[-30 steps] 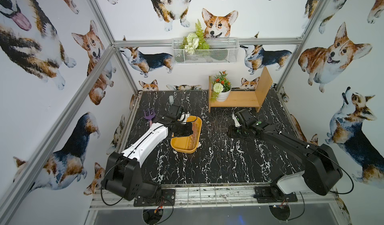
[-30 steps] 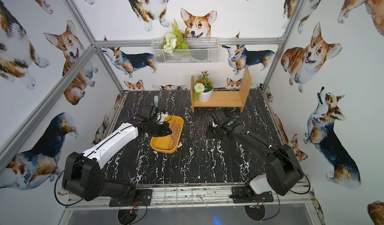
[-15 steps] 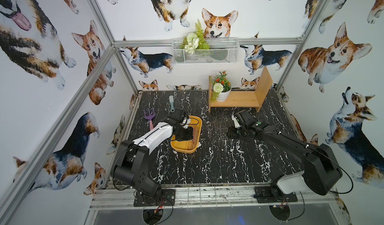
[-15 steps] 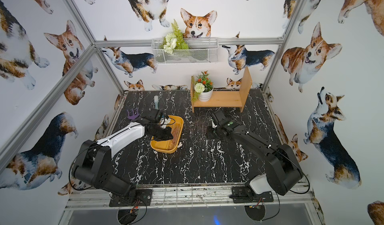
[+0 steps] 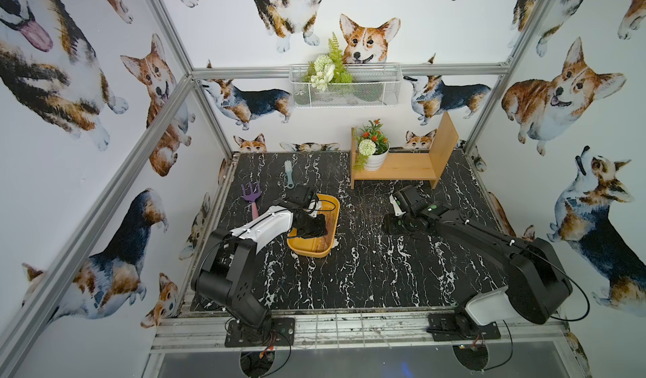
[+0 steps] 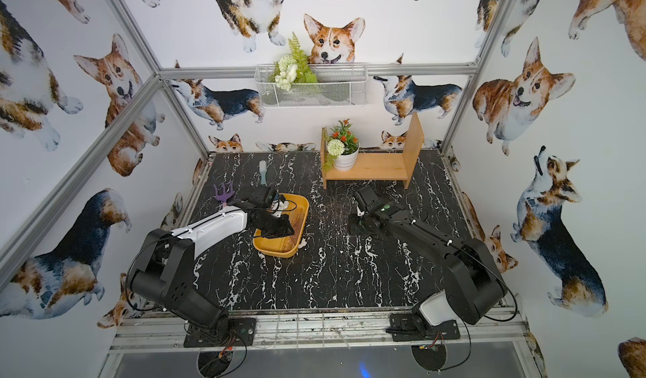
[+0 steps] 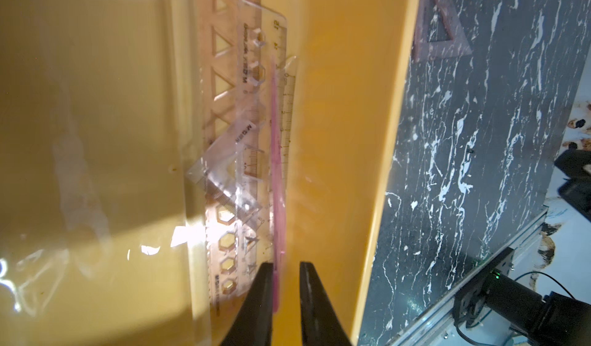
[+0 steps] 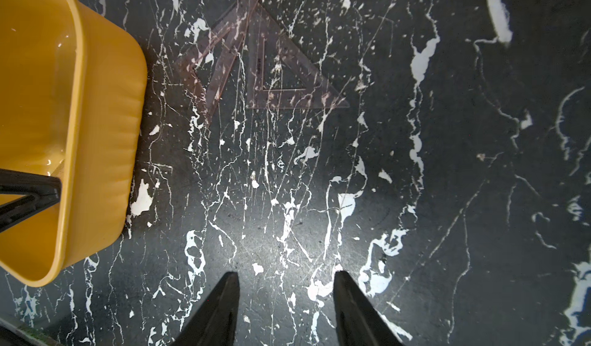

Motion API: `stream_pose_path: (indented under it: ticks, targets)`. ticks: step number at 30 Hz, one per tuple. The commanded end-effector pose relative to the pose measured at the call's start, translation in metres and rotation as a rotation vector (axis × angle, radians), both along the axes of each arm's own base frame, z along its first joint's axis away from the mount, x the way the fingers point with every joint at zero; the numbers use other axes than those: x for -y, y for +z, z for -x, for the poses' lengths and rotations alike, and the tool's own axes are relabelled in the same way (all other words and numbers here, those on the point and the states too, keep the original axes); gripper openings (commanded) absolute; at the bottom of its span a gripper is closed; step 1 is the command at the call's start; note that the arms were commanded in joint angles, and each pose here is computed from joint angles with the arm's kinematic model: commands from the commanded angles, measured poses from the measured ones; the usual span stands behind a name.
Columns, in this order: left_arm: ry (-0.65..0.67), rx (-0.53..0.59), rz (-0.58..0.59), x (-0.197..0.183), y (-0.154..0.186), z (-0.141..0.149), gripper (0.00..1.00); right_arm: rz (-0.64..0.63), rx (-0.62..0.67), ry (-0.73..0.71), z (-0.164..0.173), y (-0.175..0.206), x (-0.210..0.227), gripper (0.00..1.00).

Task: Put the scattered rulers into the storage box
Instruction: Place the ruler in the storage box, then move the ruler to the center of the board.

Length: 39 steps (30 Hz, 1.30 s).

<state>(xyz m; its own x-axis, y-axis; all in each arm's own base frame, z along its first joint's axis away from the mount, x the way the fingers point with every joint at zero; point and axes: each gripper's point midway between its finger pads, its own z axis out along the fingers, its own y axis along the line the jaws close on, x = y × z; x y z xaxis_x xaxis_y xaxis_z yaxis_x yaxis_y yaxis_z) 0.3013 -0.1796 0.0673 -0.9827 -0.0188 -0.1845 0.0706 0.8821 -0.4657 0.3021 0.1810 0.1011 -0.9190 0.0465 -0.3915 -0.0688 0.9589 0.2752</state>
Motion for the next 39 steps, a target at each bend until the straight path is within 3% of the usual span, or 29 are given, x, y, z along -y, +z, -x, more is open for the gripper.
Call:
stream_pose_path:
  ticks: [1,5,21,39]
  targets:
    - [0.033,0.021,-0.056,-0.011,0.006,-0.003,0.28,0.044,0.016,0.004,-0.008,0.001,0.005,0.54]
    - [0.052,0.048,-0.096,-0.02,0.017,-0.003,0.37,0.087,0.014,0.014,-0.017,-0.002,0.006,0.54]
    - [0.104,0.24,-0.044,-0.033,0.103,-0.004,0.37,0.226,0.009,0.081,-0.071,-0.027,-0.01,0.55]
    - [0.121,0.245,0.045,-0.027,0.112,0.008,0.38,0.376,-0.004,0.158,-0.106,-0.051,-0.022,0.51]
